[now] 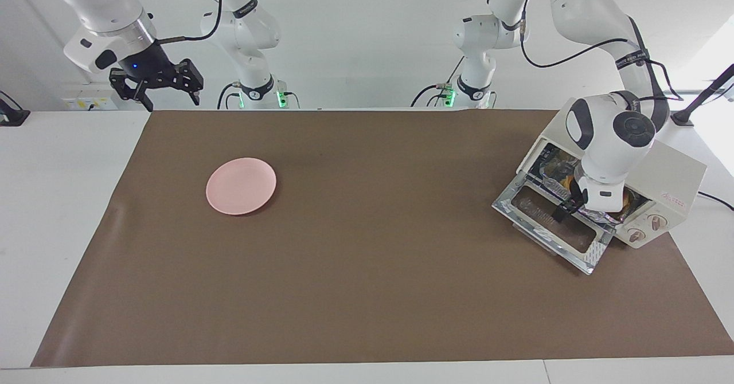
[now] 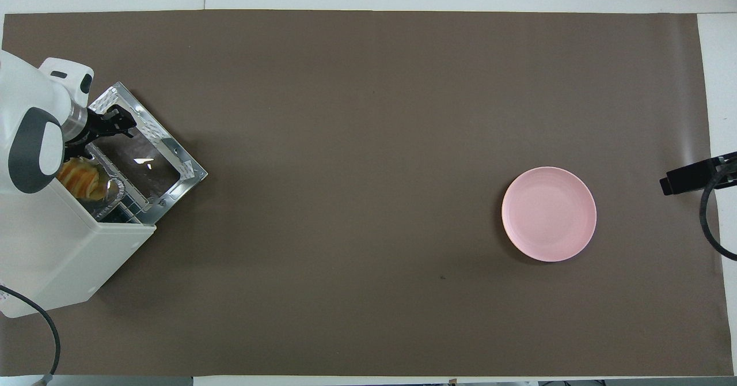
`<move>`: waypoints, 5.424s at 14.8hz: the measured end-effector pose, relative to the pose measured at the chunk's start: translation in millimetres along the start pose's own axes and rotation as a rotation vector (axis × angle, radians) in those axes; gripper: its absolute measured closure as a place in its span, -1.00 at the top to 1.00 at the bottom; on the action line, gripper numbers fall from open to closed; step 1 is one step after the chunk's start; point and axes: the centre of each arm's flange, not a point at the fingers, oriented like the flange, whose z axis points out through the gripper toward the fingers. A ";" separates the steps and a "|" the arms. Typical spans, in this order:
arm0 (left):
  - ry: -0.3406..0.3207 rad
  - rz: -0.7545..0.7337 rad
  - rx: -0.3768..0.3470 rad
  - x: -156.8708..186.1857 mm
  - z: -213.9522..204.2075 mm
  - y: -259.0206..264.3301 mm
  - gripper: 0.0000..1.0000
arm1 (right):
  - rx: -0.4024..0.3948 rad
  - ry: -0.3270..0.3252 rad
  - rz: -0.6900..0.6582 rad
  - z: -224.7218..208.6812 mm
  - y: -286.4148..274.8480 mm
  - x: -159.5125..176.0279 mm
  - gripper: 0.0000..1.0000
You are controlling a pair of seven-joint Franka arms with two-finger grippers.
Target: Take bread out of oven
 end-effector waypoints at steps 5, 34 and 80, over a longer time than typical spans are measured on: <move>0.006 0.007 0.001 -1.7 -1.4 0.6 -0.16 | 0.000 0.000 0.000 0.0 0.0 0.0 1.00; -0.043 0.510 -0.111 -307.1 -52.6 400.1 0.22 | 0.000 0.000 0.000 0.0 0.0 0.0 1.00; -0.260 0.619 -0.077 -106.0 -223.1 -0.6 1.00 | 0.003 0.121 0.410 316.2 -373.2 150.1 0.28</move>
